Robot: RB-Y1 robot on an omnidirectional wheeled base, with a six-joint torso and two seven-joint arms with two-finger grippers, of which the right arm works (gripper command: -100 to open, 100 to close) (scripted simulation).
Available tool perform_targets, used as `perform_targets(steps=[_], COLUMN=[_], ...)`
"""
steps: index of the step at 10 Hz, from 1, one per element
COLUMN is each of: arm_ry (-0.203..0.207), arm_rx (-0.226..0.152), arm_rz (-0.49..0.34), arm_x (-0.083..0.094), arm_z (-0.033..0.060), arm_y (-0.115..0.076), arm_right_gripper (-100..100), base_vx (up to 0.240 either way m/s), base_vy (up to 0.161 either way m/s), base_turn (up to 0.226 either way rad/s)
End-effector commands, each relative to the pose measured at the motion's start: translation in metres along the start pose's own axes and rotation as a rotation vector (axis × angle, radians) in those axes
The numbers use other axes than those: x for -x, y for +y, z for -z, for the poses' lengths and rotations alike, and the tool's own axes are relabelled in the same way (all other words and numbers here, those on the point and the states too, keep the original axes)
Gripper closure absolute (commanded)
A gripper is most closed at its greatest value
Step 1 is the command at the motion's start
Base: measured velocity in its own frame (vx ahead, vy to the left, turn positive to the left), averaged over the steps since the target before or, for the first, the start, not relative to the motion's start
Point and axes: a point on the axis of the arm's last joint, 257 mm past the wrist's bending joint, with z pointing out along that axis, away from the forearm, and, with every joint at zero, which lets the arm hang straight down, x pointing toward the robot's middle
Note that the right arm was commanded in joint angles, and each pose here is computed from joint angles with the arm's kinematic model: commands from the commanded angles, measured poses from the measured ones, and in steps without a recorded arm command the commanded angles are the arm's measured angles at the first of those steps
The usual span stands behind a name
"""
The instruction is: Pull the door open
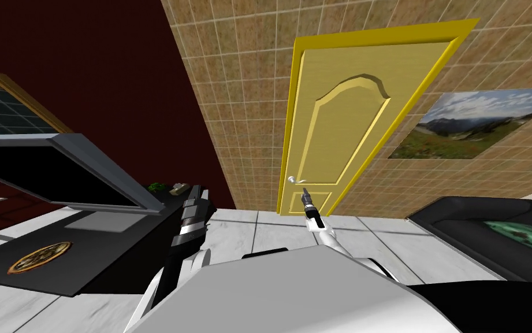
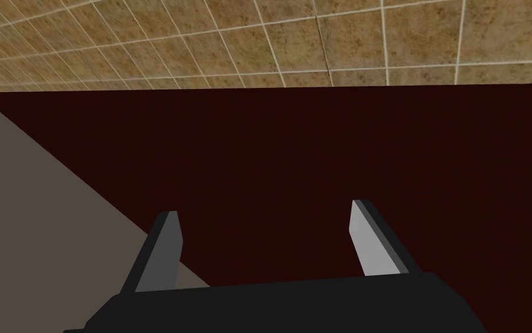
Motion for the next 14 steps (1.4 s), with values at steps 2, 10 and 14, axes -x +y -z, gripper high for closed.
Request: perform_targets(steps=[2, 10, 14], arm_ry=[-0.014, -0.049, -0.083], arm_rx=[-0.033, -0.100, -0.105], arm_rz=[0.003, 0.009, 0.011], arm_x=[0.008, 0.027, 0.053], arm_z=[0.0000, -0.0004, 0.0105], arm_y=[-0.013, -0.038, -0.043], arm_right_gripper=[-100, -100, -100], base_vx=[0.040, 0.035, 0.156], base_vy=[-0.040, -0.039, -0.040], base_turn=[0.076, 0.105, 0.079])
